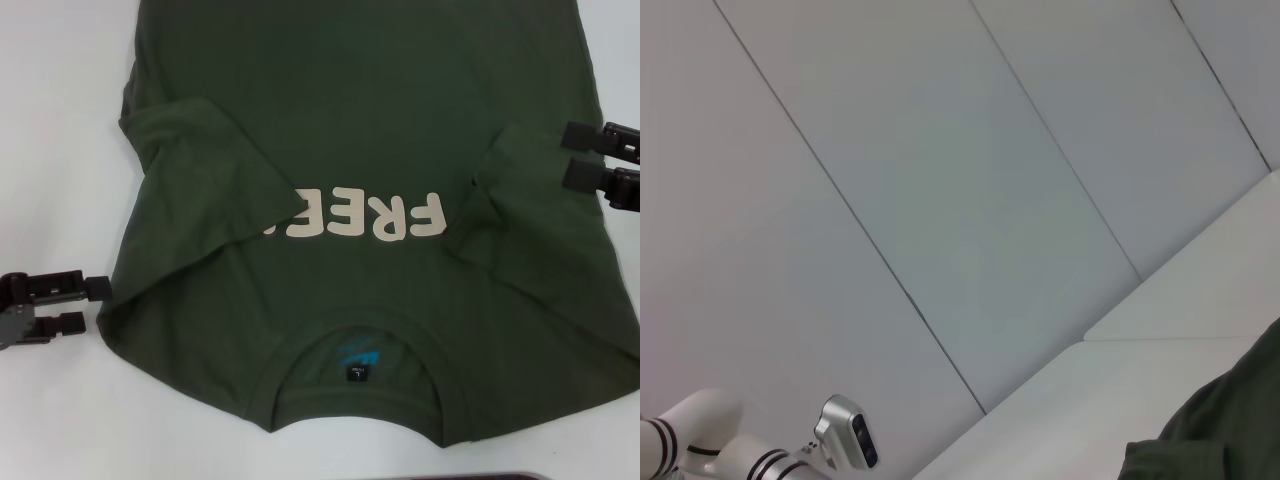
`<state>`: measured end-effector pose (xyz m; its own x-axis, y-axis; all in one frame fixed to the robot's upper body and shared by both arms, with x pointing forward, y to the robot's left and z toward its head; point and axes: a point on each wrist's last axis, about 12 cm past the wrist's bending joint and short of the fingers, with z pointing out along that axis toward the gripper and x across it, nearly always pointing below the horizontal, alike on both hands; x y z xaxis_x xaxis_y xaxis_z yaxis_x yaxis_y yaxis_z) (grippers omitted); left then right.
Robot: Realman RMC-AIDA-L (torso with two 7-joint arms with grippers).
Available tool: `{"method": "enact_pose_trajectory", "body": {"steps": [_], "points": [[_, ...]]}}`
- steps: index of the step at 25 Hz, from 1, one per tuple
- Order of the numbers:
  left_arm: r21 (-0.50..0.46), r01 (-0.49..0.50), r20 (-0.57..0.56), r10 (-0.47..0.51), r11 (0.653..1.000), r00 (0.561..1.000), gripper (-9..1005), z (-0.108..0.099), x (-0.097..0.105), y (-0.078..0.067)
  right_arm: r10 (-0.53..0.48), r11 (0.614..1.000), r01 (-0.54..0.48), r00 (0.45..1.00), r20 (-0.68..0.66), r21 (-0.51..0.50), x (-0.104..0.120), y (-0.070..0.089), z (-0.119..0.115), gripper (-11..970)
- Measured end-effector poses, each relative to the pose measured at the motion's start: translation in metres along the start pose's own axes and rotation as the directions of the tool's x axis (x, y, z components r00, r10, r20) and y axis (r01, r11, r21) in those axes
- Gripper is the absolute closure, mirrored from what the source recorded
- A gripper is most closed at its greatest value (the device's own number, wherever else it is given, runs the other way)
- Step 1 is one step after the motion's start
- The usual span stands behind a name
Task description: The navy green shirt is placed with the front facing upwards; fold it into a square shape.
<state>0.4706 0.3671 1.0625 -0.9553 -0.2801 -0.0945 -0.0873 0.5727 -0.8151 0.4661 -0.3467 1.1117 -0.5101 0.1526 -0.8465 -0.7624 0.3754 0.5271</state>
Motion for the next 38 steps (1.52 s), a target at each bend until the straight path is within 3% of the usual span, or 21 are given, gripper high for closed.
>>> {"method": "enact_pose_trajectory", "body": {"steps": [38], "points": [[-0.014,-0.011,-0.063,0.010,1.000,0.998,167,0.035,-0.008,-0.006,0.008,1.000,-0.008,1.000,0.002,0.000,0.000,0.000,-0.001,12]]}}
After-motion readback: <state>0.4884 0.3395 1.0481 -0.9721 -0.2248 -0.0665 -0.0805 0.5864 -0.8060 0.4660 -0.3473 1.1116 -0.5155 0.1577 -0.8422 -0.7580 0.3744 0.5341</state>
